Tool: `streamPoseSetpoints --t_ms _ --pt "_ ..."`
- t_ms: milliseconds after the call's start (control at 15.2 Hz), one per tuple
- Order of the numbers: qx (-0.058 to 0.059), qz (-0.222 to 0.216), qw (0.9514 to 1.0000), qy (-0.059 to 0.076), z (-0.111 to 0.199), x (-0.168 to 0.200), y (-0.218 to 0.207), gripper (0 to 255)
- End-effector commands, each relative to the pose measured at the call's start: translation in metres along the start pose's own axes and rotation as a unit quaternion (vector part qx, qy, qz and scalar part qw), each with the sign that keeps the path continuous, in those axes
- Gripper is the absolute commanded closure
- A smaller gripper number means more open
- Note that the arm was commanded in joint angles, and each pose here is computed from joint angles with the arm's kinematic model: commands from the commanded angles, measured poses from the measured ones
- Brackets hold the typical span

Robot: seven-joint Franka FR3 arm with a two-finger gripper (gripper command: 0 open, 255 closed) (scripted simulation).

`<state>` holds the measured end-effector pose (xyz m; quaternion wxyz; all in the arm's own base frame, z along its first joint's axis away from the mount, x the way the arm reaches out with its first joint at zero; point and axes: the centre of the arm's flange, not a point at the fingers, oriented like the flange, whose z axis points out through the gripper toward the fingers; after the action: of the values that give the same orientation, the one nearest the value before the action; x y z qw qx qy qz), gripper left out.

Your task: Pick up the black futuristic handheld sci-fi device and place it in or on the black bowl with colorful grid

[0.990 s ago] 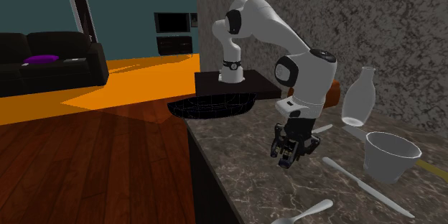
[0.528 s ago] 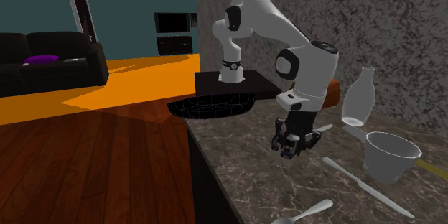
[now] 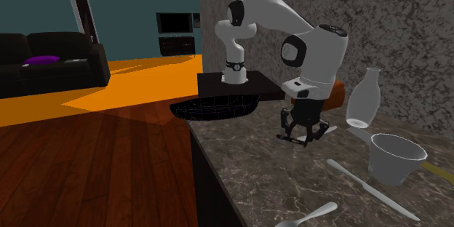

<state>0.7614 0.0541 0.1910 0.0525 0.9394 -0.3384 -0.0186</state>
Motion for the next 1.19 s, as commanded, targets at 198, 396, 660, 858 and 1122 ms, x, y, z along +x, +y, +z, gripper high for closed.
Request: streamPoseSetpoints --t_ms 198,396,660,858,1122 --pt "0.0 0.0 1.0 0.0 -0.026 0.0 0.004 255" --pt "0.0 0.0 1.0 0.0 -0.042 -0.001 0.006 255" --pt "0.0 0.0 1.0 0.0 -0.063 -0.001 0.008 255" --pt "0.0 0.0 1.0 0.0 -0.079 -0.001 0.01 255" --pt "0.0 0.0 1.0 0.0 -0.1 -0.001 0.012 255"
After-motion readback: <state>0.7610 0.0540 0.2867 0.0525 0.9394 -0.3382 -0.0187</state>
